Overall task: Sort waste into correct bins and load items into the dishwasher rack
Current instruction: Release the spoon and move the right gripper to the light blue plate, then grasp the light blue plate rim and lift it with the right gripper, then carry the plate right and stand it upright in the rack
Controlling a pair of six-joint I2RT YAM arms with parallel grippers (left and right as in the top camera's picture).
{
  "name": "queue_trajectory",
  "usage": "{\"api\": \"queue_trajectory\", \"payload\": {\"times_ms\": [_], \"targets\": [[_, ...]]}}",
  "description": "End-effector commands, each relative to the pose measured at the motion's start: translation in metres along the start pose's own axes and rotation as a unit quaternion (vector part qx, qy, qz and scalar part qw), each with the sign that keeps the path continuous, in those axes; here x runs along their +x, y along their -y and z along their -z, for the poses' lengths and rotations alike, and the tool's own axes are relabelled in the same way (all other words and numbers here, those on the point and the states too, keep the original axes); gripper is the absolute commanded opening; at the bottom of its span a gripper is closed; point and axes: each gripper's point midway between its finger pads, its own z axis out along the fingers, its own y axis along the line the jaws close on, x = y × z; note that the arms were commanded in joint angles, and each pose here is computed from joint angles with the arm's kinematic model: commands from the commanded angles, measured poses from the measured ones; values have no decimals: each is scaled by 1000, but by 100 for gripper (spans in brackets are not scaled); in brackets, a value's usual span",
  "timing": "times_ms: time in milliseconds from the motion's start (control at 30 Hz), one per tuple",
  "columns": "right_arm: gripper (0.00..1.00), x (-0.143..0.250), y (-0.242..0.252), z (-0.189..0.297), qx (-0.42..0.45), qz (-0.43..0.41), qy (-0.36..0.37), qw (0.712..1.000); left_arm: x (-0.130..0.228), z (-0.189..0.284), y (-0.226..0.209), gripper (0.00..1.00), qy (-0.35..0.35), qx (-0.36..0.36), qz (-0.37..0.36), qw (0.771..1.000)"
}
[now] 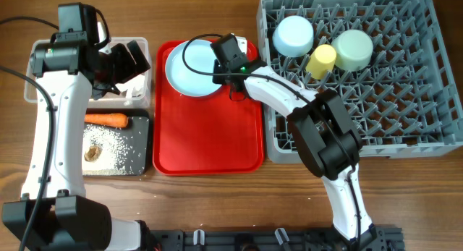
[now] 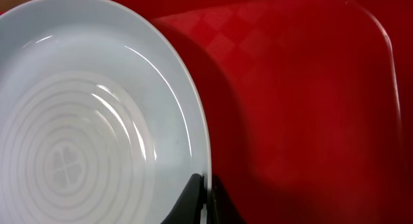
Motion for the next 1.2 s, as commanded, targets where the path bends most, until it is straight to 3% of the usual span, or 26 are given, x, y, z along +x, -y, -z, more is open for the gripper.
{"api": "queue_trajectory", "payload": {"times_ms": [0,300,467,633,800,1000,1167], "targets": [[4,-1,-3,4,1,40,-3,999,-3,4,3,100,5,8,1,1000],[4,-46,-17,98,-21,54,42,997,-3,4,3,100,5,8,1,1000],[4,-62,-1,147,13,82,66,994,-3,4,3,100,5,8,1,1000],[4,-92,69,226,163,134,117,970,-3,4,3,100,5,8,1,1000],[4,-115,122,287,230,149,143,951,-3,4,3,100,5,8,1,1000],[5,-122,186,329,314,183,119,924,-3,4,3,100,5,8,1,1000],[4,-121,240,351,435,187,88,876,-3,4,3,100,5,8,1,1000]]}}
